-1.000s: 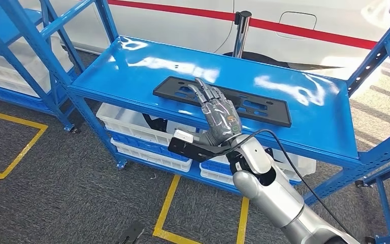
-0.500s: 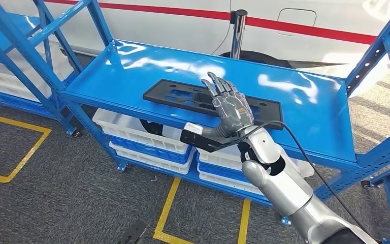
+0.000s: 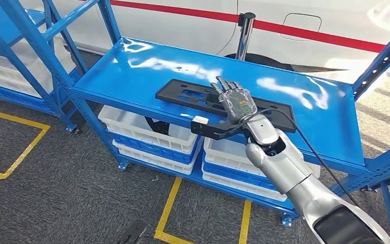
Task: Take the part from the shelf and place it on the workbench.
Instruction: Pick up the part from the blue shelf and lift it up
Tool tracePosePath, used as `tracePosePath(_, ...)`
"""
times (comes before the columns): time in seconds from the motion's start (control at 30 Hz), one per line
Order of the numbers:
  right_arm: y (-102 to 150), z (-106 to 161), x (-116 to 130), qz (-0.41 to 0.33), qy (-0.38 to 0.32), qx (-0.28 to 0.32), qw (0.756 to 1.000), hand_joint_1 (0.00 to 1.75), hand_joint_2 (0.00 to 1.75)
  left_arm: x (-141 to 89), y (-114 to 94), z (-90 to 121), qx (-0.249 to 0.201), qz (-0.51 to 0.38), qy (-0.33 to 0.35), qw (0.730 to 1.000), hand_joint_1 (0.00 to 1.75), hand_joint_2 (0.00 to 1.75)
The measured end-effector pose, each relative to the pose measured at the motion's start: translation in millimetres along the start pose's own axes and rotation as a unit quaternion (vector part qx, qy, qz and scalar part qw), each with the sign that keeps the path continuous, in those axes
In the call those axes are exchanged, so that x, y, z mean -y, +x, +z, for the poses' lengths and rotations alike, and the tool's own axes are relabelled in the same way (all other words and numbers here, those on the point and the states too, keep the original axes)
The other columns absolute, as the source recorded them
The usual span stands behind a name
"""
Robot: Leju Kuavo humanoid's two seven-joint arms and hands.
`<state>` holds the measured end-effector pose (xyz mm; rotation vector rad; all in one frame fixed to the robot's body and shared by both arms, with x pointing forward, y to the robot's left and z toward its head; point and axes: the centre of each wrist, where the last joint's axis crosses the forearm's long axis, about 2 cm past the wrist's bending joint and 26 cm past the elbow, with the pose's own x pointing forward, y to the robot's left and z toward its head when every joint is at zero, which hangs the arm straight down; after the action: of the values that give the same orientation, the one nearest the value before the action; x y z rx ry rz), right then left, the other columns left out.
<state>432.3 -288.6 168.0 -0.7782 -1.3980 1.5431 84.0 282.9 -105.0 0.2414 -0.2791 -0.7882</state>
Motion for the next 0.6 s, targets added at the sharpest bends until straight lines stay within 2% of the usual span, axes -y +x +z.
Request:
tracePosePath(0.27, -34, 5, 5, 0.042, 0.050, -0.112, 0.992, 0.00, 1.75, 1, -1, 0, 0.000, 0.003, -0.001, 1.000, 0.00, 0.00)
tracePosePath(0.47, -56, 11, 9, 0.056, 0.081, -0.172, 0.980, 0.01, 1.75, 2, -1, 0, -0.002, 0.007, -0.002, 1.000, 0.00, 0.00)
tracePosePath(0.53, -62, 14, 8, 0.058, 0.096, -0.190, 0.975, 0.27, 1.75, 2, -2, 1, -0.002, 0.008, -0.003, 1.000, 0.00, 0.00)
tracePosePath(0.6, -68, 16, 11, 0.059, 0.109, -0.206, 0.971, 1.13, 1.75, 2, -1, 0, 0.001, 0.008, -0.002, 1.000, 0.00, 0.00)
